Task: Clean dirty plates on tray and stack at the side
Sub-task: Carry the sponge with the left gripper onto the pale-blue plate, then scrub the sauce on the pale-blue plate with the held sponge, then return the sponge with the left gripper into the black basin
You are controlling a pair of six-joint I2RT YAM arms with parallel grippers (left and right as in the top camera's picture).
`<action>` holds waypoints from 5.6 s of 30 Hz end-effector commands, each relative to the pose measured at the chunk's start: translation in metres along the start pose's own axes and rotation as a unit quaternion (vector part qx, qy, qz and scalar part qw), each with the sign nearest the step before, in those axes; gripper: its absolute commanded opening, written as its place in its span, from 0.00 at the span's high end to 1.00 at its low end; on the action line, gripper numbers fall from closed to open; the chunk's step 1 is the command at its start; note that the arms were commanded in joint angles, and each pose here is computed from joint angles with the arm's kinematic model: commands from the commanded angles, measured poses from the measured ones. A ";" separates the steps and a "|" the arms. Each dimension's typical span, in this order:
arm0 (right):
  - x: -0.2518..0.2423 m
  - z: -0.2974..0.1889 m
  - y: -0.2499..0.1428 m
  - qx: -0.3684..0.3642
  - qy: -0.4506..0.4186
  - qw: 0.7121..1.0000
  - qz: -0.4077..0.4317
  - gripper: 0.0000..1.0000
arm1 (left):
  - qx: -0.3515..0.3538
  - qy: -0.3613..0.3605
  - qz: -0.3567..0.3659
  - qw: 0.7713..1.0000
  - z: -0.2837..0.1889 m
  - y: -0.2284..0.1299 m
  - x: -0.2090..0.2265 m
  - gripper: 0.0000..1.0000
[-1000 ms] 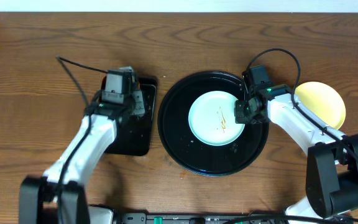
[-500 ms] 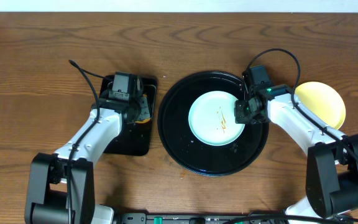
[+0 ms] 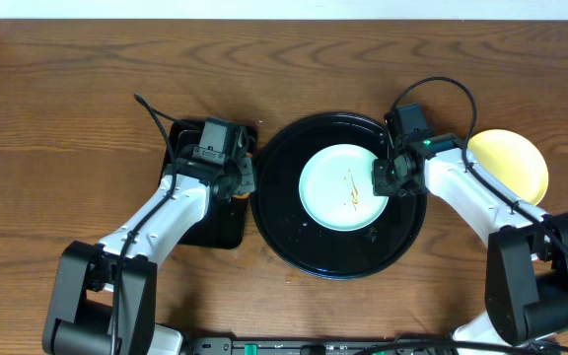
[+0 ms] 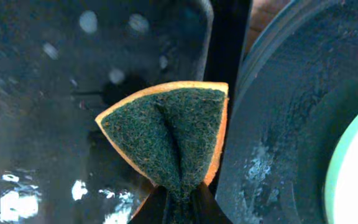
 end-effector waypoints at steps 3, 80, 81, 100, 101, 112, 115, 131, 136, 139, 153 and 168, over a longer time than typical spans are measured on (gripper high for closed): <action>-0.002 0.002 -0.002 0.001 -0.012 1.000 -0.012 0.99 | -0.020 0.014 0.009 1.000 -0.003 0.006 0.000 0.92; 0.024 0.009 -0.026 0.056 0.065 0.996 0.006 0.93 | -0.080 0.008 0.088 0.993 -0.040 -0.014 -0.095 0.92; 0.025 0.009 -0.024 0.052 0.067 0.996 0.006 0.85 | -0.086 0.027 0.081 0.993 -0.045 -0.013 -0.088 0.91; 0.030 0.027 -0.015 0.032 0.080 0.996 0.002 0.79 | 0.001 0.029 0.007 1.000 -0.020 0.004 0.022 0.92; 0.030 0.028 -0.015 0.033 0.079 0.996 0.002 0.79 | 0.008 0.016 0.000 1.000 -0.014 0.005 0.027 0.92; 0.029 0.030 -0.016 0.038 0.076 0.996 0.002 0.82 | 0.042 -0.095 -0.074 0.992 0.029 -0.002 0.087 0.92; 0.029 0.030 -0.016 0.038 0.076 0.996 0.002 0.82 | 0.051 -0.063 -0.087 0.993 0.034 -0.006 0.103 0.83; 0.029 0.030 -0.017 0.041 0.075 0.996 0.003 0.83 | 0.050 -0.072 -0.082 0.993 0.034 -0.006 0.101 0.93; 0.029 0.030 -0.017 0.041 0.074 0.996 0.003 0.83 | 0.048 -0.079 -0.055 0.994 0.035 -0.005 0.095 0.37; 0.029 0.030 -0.017 0.041 0.074 0.996 0.002 0.83 | 0.046 -0.079 -0.055 0.994 0.036 -0.004 0.095 0.26; 0.029 0.030 -0.017 0.042 0.074 0.996 0.003 0.83 | -0.010 -0.034 -0.037 0.999 0.037 0.012 0.103 0.22; 0.029 0.030 -0.017 0.042 0.073 0.996 0.003 0.83 | 0.002 -0.015 -0.002 1.000 0.042 0.011 0.081 0.92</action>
Point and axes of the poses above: each gripper's point midway between its finger pads, its own z axis out along the fingers, its own x axis along the line the jaws close on, y = z × x, the point moved 10 cm from there along -z, back along the fingers, and after that the axes turned 11 degrees about z, right-handed, at the moved point
